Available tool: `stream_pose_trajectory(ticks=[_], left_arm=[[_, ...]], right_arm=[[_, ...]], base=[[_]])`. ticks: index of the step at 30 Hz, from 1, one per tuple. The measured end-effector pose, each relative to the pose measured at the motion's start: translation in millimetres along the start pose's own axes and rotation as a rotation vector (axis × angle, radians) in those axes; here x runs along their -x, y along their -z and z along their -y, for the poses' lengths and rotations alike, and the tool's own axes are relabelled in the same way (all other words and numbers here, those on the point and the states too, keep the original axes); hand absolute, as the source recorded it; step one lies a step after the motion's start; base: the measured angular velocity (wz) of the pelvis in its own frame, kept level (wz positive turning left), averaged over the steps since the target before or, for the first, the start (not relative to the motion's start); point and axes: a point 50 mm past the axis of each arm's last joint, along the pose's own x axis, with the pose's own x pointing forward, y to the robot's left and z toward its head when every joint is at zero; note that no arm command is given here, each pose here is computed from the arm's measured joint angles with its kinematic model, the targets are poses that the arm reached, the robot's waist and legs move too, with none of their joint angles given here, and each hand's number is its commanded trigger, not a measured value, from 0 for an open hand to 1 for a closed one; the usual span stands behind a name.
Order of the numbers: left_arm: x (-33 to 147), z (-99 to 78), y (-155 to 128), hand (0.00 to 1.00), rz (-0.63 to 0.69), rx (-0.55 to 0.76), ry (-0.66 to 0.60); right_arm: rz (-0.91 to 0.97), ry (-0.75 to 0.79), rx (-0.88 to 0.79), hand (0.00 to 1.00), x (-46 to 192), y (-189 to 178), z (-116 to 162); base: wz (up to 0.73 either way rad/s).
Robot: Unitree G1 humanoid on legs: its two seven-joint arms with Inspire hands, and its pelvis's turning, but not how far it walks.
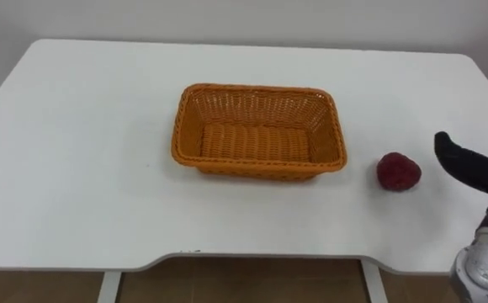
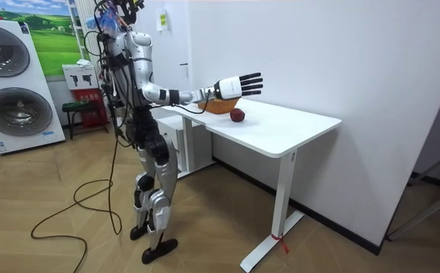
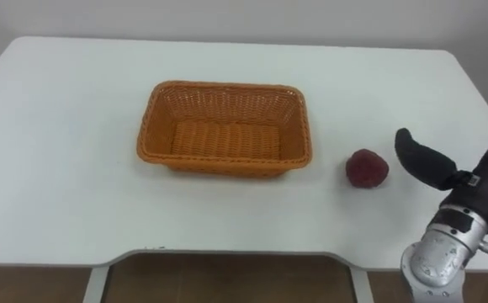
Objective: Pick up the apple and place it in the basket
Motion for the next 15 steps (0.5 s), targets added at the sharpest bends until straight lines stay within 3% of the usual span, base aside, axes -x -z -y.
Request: stream_pose_trajectory(ticks=[15], left_arm=[[0.2, -1.3, 0.0, 0.0, 0.011, 0.0, -0.003]], right_arm=[[-0.021, -0.128, 0.022, 0.0, 7.5, 6.0, -4.6]], base=[[0.0]])
